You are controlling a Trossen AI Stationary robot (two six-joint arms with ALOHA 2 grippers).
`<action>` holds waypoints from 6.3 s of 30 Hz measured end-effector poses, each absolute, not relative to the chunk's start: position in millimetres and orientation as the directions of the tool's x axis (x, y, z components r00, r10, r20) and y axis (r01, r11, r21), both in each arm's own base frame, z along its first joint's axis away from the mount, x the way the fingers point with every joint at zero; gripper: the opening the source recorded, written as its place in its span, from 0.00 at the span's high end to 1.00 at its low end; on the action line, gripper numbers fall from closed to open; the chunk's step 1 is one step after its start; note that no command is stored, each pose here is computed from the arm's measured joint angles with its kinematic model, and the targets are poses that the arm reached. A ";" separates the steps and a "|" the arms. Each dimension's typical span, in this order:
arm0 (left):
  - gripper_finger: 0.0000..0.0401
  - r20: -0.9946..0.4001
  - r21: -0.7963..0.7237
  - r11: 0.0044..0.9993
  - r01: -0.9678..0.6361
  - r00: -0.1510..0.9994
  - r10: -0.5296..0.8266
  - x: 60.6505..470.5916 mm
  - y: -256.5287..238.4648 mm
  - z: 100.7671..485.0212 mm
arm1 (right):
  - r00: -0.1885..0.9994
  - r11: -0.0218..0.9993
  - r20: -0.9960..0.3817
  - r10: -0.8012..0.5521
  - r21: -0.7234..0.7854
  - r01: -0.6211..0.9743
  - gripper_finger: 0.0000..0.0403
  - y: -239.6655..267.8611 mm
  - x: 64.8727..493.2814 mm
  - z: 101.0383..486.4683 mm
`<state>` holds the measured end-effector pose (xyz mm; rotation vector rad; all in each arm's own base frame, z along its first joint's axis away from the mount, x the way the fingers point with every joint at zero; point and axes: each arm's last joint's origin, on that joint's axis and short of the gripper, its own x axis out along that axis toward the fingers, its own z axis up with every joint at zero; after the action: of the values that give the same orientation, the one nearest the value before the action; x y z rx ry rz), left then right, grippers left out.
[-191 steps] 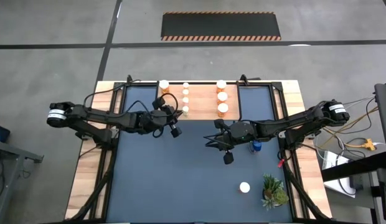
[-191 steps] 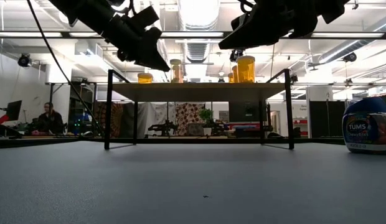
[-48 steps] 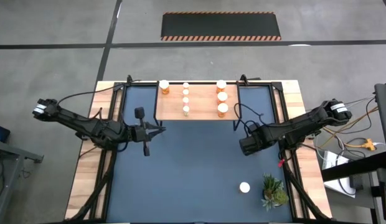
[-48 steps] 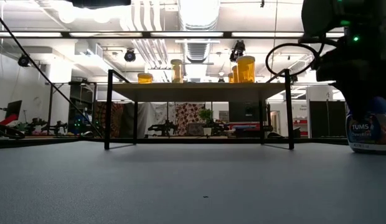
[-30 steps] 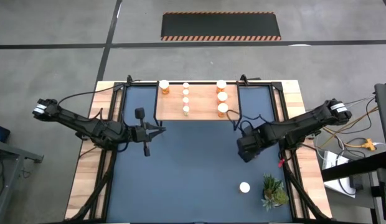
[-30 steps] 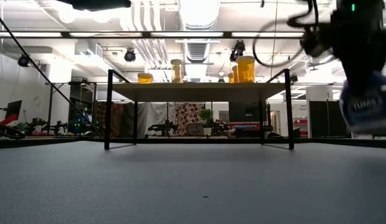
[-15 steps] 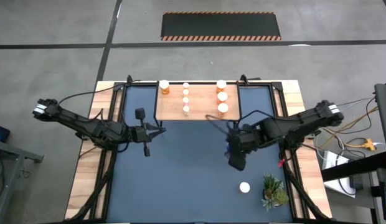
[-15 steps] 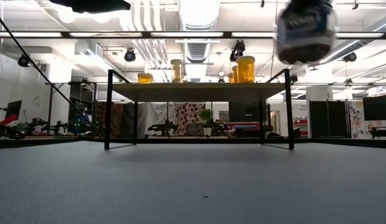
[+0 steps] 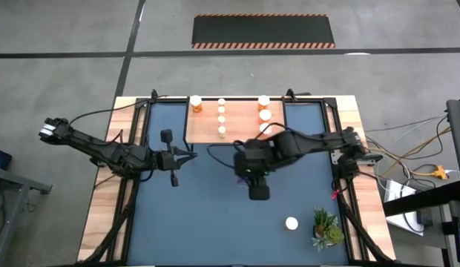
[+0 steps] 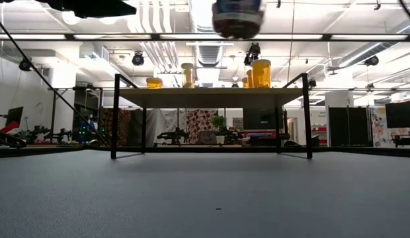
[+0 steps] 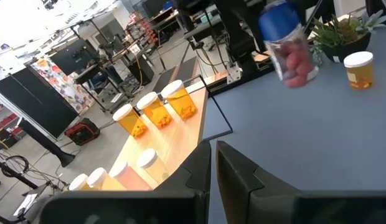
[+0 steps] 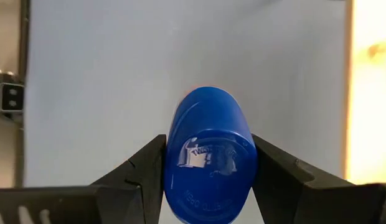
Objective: Pick and place medicine bottles onto shelf by color
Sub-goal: Put the blue pill bottle on the shelf, then align the large orange pill bottle with the other large orange pill bottle on the shelf
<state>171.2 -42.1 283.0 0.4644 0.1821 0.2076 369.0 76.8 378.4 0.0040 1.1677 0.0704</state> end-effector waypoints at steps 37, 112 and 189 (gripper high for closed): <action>0.98 -0.146 0.446 0.882 -0.153 0.960 0.240 159.8 -38.3 280.6 | 0.367 0.994 -0.929 -0.050 -0.080 -0.069 0.54 -87.5 389.6 365.8; 0.98 -0.146 0.446 0.882 -0.153 0.960 0.240 159.9 -38.3 280.8 | 0.417 0.995 -0.908 -0.043 -0.003 0.096 0.37 -109.6 392.3 360.2; 0.98 -0.109 0.404 0.903 -0.148 0.972 0.208 160.1 -41.1 285.1 | -0.266 0.828 -0.961 0.070 -0.093 0.552 0.40 209.4 293.1 211.8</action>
<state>160.1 -41.1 285.1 0.4047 0.1507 0.1843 293.1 209.4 211.8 0.4757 1.8000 -0.4962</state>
